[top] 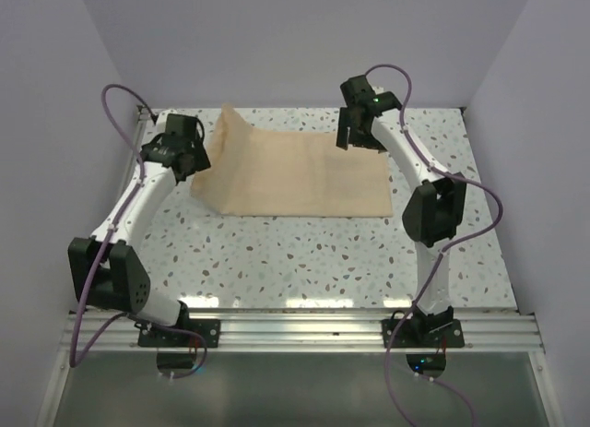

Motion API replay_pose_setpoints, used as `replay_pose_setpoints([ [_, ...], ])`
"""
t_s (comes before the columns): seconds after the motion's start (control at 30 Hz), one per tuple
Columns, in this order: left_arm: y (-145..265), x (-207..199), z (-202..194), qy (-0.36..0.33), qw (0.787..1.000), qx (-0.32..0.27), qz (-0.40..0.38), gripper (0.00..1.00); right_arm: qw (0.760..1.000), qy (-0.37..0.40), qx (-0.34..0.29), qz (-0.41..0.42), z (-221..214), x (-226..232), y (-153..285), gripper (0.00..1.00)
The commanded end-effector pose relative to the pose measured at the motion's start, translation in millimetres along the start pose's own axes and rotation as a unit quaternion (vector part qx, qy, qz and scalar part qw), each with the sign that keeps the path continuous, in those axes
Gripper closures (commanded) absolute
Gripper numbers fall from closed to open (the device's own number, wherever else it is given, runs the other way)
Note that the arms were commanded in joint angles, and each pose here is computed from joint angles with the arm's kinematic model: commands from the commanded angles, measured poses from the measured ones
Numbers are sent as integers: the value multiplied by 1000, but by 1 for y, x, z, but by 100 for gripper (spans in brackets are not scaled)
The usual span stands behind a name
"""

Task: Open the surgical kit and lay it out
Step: Open the surgical kit at the center of the board.

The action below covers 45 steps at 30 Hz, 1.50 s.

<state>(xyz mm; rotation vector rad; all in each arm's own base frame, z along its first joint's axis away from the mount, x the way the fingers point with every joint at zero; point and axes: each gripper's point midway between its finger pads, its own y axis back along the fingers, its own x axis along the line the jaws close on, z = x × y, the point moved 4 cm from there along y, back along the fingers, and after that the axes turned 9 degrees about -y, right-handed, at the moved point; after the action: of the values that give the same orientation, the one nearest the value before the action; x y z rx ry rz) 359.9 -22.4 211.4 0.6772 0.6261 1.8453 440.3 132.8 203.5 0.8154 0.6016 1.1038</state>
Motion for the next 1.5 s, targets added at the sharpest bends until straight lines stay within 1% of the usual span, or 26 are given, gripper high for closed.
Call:
replay_pose_setpoints([
  [0.0, -17, 14, -43, 1, 998, 59, 26, 0, 999, -26, -3, 44, 22, 10, -7, 6],
  [0.07, -22, 20, -61, 2, 996, 88, 30, 0, 998, -39, 8, 47, 24, 11, -23, 6],
  [0.23, -16, 16, -80, 19, 994, 106, 3, 0, 994, -94, 17, 49, 48, -9, -60, 8],
  [0.3, -11, 16, -88, 21, 993, 115, -5, 0, 992, -115, 21, 50, 57, -18, -78, 12],
  [0.33, -8, 17, -89, 24, 993, 113, -8, 0, 991, -120, 20, 54, 60, -20, -83, 16],
  [0.4, -5, 21, -99, 23, 992, 124, -4, 0, 989, -138, 18, 53, 68, -25, -101, 19],
  [0.43, -2, 22, -101, 24, 992, 123, -5, 1, 988, -143, 16, 60, 72, -25, -107, 21],
  [0.5, 1, 24, -109, 22, 991, 133, -5, 2, 985, -159, 5, 73, 83, -26, -115, 24],
  [0.53, 4, 26, -111, 23, 991, 133, -7, 2, 984, -162, 11, 79, 81, -24, -127, 27],
  [0.57, 7, 27, -113, 24, 991, 134, -6, 2, 982, -169, -1, 90, 88, -22, -130, 28],
  [0.73, 14, 32, -119, 31, 989, 141, 0, 4, 974, -190, -1, 124, 88, -6, -157, 33],
  [0.8, 16, 34, -120, 31, 989, 144, 3, 4, 971, -196, -9, 139, 93, 0, -162, 34],
  [0.9, 19, 37, -122, 28, 989, 146, 10, 4, 970, -203, -11, 136, 91, 2, -175, 35],
  [1.07, 25, 44, -123, 25, 989, 145, 21, 4, 972, -208, -15, 105, 85, -7, -198, 36],
  [1.2, 27, 48, -124, 20, 989, 145, 30, 4, 973, -212, -20, 85, 85, -18, -207, 36],
  [1.47, 27, 50, -124, 17, 989, 145, 34, 4, 976, -205, -36, 65, 91, -27, -203, 37],
])
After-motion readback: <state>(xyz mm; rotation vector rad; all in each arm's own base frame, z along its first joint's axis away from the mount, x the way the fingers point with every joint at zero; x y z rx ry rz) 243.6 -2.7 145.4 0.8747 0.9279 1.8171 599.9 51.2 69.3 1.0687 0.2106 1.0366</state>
